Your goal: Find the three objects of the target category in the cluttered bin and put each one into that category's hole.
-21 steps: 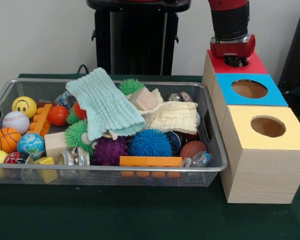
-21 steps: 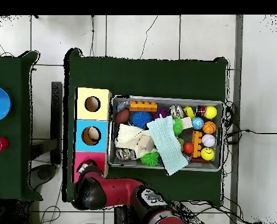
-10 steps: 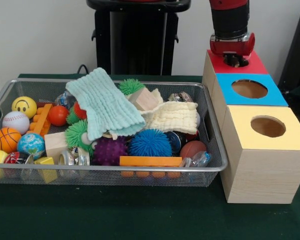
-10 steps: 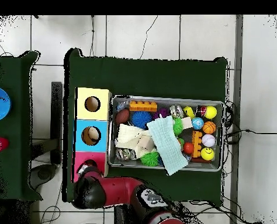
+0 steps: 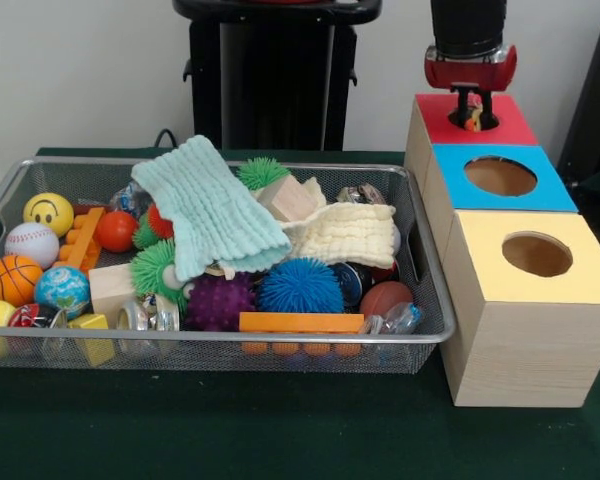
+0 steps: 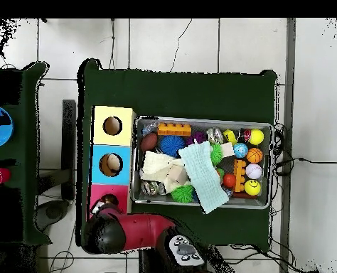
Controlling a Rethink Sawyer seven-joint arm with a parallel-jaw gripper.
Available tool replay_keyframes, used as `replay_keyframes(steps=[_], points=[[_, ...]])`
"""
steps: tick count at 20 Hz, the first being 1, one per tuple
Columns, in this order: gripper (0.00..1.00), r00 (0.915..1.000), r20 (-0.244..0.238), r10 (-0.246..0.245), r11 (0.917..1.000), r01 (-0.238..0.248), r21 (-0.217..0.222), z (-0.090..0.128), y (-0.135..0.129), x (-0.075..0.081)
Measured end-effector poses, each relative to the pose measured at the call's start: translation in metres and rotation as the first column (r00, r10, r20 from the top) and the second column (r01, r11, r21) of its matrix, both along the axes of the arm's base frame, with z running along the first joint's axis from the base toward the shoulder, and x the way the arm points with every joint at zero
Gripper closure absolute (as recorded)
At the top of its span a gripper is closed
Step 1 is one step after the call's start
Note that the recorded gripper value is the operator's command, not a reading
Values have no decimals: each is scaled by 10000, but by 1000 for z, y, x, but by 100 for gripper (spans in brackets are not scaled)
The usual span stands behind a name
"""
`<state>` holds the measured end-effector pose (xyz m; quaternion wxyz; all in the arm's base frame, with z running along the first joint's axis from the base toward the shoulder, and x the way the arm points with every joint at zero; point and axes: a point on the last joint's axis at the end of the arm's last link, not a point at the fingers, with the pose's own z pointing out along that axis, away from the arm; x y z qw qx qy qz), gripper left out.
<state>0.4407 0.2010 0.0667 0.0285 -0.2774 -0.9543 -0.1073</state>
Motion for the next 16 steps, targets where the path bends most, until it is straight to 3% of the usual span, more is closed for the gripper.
replay_keyframes(steps=[6, 15, 16], points=[[100, 9989, -433, -175, 9996, 165, -221, 27, -3, 13], [100, 9986, -290, -432, 9989, 426, -204, 30, -13, 21], [0, 9987, -214, -459, 9987, 454, -237, 28, -14, 21]])
